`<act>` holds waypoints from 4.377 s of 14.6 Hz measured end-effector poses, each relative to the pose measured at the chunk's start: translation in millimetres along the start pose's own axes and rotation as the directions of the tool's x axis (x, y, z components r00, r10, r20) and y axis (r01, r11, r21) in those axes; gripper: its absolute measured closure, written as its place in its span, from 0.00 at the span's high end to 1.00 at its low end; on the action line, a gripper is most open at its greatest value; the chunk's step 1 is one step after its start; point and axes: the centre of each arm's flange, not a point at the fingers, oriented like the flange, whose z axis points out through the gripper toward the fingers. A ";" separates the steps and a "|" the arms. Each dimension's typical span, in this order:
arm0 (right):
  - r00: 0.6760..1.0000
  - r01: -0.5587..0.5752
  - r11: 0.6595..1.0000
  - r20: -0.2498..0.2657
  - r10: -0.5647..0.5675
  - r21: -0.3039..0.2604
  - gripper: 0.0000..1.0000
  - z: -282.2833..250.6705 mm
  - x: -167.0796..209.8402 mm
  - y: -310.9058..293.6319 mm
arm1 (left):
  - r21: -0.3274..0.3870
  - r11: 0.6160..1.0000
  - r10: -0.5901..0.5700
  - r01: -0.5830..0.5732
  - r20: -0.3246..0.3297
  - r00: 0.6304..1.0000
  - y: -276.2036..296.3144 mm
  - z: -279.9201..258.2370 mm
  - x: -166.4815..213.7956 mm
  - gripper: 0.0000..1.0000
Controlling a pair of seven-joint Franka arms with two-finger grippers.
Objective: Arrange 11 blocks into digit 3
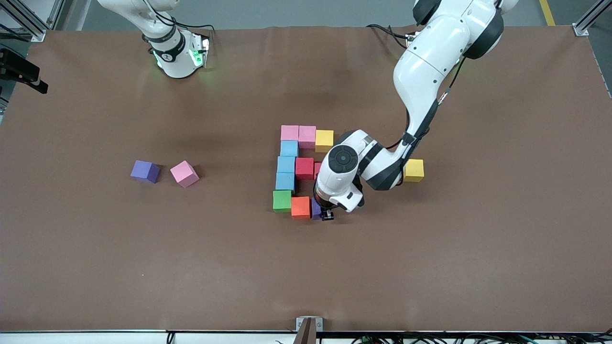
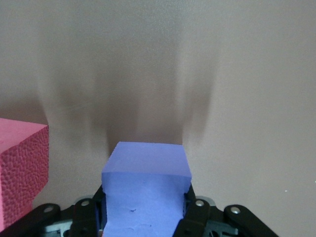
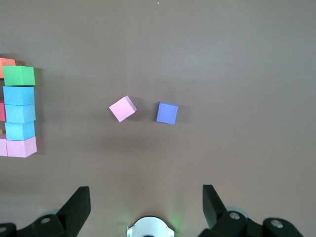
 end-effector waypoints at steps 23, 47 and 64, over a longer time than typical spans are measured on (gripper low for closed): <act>0.999 0.037 0.999 0.001 -0.037 -0.002 1.00 0.4 0.7 -7.8 | -0.015 1.000 0.021 -0.021 0.019 1.000 -2.9 -1.0 -6.1 1.00; 0.999 0.018 1.000 0.032 -0.019 0.015 1.00 11.7 1.5 -5.6 | 0.211 0.074 0.997 -0.975 -0.030 0.069 68.3 -301.2 287.2 1.00; 1.000 0.001 1.000 0.026 -0.002 0.014 1.00 11.1 2.2 -7.3 | 0.198 -0.200 0.979 -0.960 -0.009 -0.206 78.5 -429.4 383.6 1.00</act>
